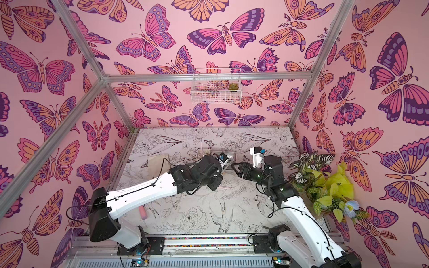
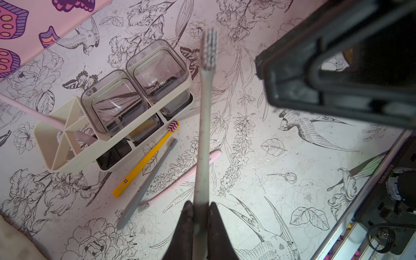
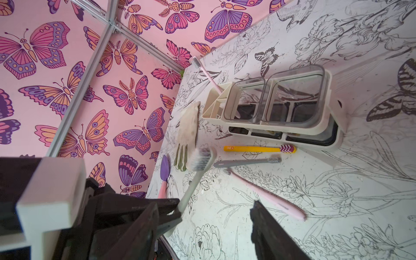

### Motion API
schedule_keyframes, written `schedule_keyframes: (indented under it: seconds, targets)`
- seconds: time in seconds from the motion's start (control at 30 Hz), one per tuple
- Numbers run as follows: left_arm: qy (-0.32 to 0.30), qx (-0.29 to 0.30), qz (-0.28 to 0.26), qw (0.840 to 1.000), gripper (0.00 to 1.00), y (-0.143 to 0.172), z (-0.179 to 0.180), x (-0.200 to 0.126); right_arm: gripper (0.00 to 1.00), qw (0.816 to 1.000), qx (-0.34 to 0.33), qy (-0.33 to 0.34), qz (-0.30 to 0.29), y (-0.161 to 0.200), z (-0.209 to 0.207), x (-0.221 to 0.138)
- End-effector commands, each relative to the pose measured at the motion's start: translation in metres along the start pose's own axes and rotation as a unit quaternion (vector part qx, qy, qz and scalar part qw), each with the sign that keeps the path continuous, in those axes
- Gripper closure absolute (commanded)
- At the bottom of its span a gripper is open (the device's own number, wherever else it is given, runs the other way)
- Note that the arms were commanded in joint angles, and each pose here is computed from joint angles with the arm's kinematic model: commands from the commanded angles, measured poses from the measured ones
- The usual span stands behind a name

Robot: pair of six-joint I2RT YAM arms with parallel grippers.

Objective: Place the toothbrush into the toothbrush holder
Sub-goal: Pick up the toothbrush from the center of the board.

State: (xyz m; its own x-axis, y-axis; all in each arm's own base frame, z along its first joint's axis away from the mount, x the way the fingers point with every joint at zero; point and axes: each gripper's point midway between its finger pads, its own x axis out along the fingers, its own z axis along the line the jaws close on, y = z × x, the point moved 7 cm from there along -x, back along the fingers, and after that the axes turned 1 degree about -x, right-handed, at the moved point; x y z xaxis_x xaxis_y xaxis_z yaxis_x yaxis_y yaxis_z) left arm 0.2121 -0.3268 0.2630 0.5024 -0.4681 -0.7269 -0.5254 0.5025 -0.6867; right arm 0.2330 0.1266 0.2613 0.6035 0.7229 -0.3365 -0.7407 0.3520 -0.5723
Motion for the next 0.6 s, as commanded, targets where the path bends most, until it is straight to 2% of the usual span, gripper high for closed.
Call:
schedule_keyframes:
  seconds: [0.0, 0.3, 0.57]
  targets:
    - [0.012, -0.008, -0.016, 1.000, 1.00, -0.004, -0.001, -0.008, 0.36, 1.000, -0.002, -0.014, -0.015, -0.008, 0.008, 0.004]
    - [0.027, -0.010, -0.026, 0.999, 1.00, -0.012, -0.006, -0.010, 0.39, 1.000, 0.004, -0.022, -0.014, -0.007, 0.008, 0.016]
    - [0.036, -0.007, -0.030, 0.999, 1.00, -0.017, -0.010, -0.008, 0.47, 1.000, 0.009, -0.026, -0.013, -0.009, 0.008, 0.022]
